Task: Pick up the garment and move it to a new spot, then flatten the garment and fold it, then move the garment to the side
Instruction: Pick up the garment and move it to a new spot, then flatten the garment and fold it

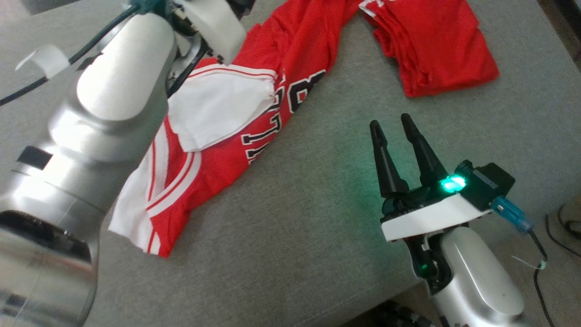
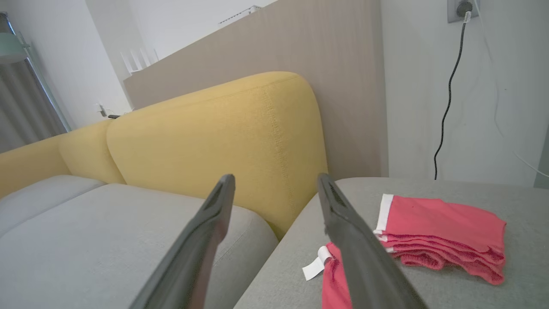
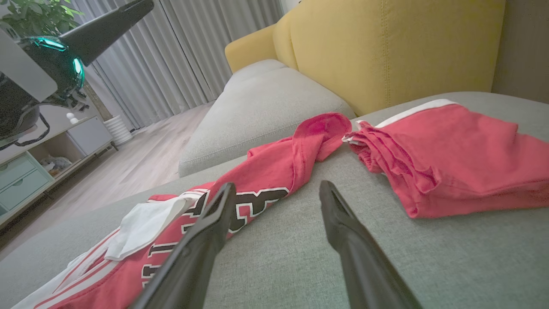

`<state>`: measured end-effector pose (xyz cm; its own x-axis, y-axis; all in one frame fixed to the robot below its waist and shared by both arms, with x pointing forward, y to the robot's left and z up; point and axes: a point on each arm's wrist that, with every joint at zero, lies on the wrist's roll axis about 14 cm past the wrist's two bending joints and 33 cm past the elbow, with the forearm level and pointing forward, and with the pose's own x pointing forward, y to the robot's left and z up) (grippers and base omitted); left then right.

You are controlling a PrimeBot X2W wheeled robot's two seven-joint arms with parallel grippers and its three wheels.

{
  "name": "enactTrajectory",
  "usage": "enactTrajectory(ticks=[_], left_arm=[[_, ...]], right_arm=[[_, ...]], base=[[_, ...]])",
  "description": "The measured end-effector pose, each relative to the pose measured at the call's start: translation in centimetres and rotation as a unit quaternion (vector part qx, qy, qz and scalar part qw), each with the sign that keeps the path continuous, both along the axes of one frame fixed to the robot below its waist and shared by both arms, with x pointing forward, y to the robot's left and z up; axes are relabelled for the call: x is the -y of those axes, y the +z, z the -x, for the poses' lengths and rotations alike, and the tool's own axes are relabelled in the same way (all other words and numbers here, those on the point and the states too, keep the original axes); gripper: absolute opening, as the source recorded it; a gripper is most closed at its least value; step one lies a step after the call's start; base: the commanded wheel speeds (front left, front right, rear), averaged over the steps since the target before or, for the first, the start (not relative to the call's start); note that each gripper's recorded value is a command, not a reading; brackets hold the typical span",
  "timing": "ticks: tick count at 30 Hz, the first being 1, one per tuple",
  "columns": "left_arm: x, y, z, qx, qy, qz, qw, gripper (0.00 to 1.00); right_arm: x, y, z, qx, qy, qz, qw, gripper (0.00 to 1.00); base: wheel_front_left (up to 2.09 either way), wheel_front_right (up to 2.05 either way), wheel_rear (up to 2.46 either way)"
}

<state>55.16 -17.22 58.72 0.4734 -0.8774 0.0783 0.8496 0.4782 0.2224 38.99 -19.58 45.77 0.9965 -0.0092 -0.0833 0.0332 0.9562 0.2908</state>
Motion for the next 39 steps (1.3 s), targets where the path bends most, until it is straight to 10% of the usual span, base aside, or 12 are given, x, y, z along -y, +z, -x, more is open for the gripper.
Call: enactTrajectory(ticks=[12,23,30,39], left_arm=[[-10.6,-3.0,-0.8,-0.03,0.134,0.023,0.99,1.0],[-20.7,-10.3,8.8,-0.146,0.275,0.06,0.948,1.0],[-22.0,-10.9,12.8,-0.166,0.302,0.084,0.935,1.0],[-18.6,-10.4,12.7,-0.147,0.242,0.071,0.957,1.0]], right_arm=[[-1.3,0.8,-1.5,0.02,0.025,0.016,0.999,1.0],[-3.7,0.4,-1.0,0.018,0.057,0.024,0.998,1.0],[-4.9,1.5,-1.3,0.036,0.075,0.027,0.996,1.0],[-4.2,0.7,-1.0,0.023,0.066,0.029,0.997,1.0]], base=[[0.0,0.0,0.0],[0.0,0.0,0.0],[0.0,0.0,0.0],[0.0,0.0,0.0]])
